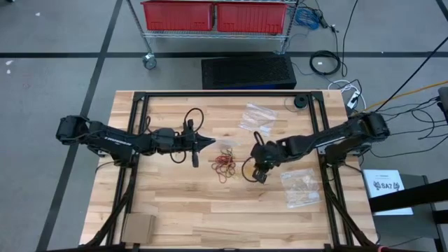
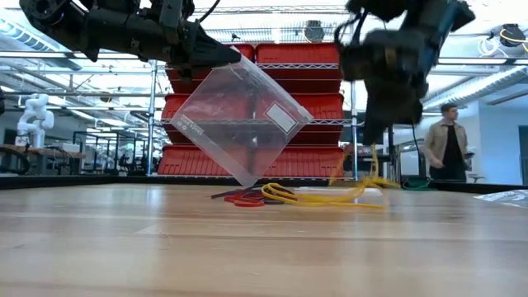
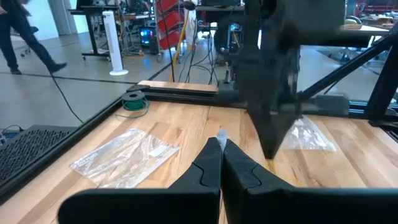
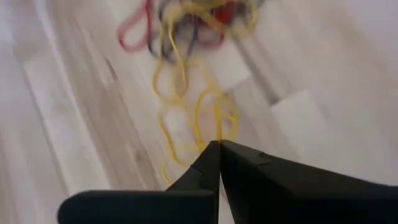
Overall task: Sort rubber bands
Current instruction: Put the yellow rubber band into the top left transparent zip bag
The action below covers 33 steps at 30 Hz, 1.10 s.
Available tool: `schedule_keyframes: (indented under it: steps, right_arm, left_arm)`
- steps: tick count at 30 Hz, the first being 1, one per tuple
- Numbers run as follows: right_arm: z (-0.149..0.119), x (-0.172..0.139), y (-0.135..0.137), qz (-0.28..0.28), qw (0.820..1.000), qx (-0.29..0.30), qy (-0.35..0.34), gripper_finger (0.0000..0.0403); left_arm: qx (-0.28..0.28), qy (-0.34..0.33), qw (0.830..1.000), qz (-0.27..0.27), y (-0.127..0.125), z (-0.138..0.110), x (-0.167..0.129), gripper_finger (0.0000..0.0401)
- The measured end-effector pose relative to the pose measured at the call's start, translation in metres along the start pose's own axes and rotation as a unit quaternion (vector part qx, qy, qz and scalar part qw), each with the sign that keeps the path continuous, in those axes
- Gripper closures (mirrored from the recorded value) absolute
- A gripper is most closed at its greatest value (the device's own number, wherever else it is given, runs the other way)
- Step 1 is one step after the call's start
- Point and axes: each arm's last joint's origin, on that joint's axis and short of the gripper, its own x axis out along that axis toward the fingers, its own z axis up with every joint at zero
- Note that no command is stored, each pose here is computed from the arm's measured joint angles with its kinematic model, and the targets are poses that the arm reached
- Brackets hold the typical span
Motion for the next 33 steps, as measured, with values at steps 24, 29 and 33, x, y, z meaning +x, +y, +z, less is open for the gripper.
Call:
schedule_keyframes:
  steps: [24,29,33]
  right_arm:
    - [0.039,-0.115,0.018,0.053,0.963,-0.102,-0.243,0.0403]
    - [0.058,-0.144,0.031,0.051,0.949,-0.146,-0.276,0.0403]
    - [0.068,-0.16,0.038,0.042,0.945,-0.165,-0.28,0.0403]
  left_arm:
    - [-0.014,-0.001,1.0,-0.018,-0.001,0.0,0.0,0.0401]
    - [-0.016,-0.001,1.0,-0.021,-0.001,0.0,0.0,0.0401]
    - [-0.024,0.0,0.999,-0.022,-0.002,0.0,0.0,0.0401]
